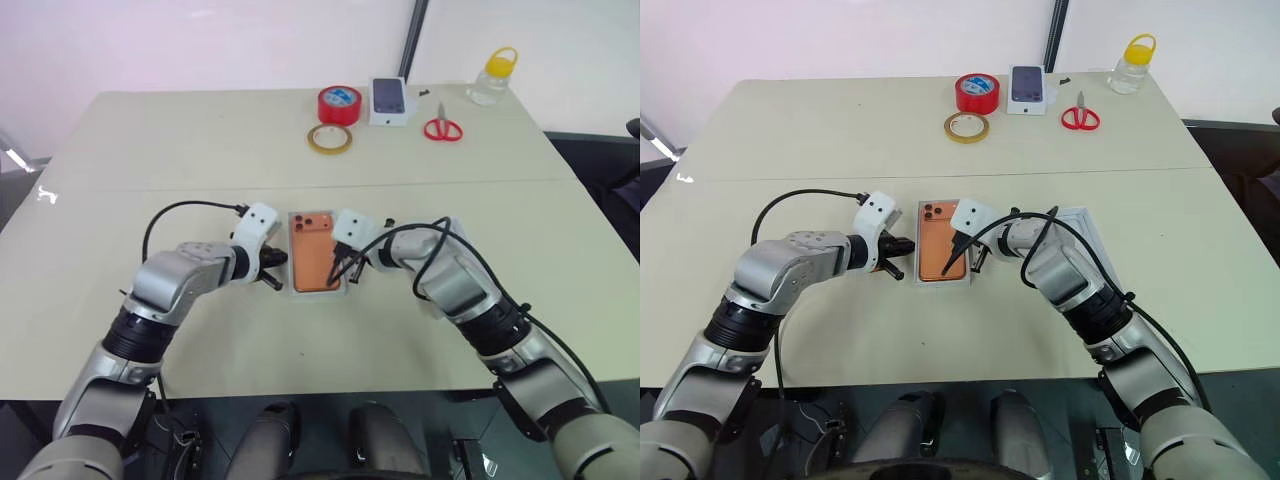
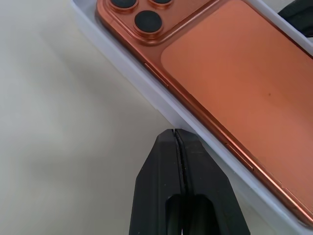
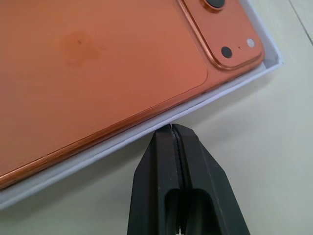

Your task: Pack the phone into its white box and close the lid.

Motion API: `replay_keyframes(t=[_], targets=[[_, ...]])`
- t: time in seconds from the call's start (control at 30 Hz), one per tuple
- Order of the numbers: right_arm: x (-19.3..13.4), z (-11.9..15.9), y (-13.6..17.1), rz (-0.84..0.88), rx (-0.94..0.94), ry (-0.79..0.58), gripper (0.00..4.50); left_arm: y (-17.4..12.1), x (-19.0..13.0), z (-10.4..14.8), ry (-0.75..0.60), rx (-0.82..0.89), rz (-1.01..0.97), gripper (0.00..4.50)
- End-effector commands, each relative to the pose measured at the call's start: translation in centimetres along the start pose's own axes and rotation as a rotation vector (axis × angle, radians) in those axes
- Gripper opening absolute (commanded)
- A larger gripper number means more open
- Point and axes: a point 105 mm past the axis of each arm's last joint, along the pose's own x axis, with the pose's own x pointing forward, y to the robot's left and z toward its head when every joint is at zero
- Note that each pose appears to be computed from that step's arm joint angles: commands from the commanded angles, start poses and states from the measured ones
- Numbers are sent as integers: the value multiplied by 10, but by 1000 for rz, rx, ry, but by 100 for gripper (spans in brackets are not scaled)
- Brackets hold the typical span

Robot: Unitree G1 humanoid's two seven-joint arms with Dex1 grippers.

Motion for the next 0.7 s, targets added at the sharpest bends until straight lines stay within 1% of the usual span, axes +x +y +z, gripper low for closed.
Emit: replay_keyframes(t=[0.03, 0.2, 0.4, 0.57, 0.7], targets=[[-13, 17, 3, 3, -35, -69, 0, -41, 12, 15, -29, 62, -152, 4], [-33, 0, 7, -3, -16, -26, 0, -79, 31, 23, -29, 84, -278, 4], [-58, -27, 8, -33, 15, 55, 0, -121, 43, 26, -5, 152, -419, 4], [-75, -43, 10, -57, 45, 115, 0, -139, 48, 27, 8, 188, -486, 4], [-78, -49, 11, -64, 58, 136, 0, -141, 49, 27, 13, 193, -500, 4]])
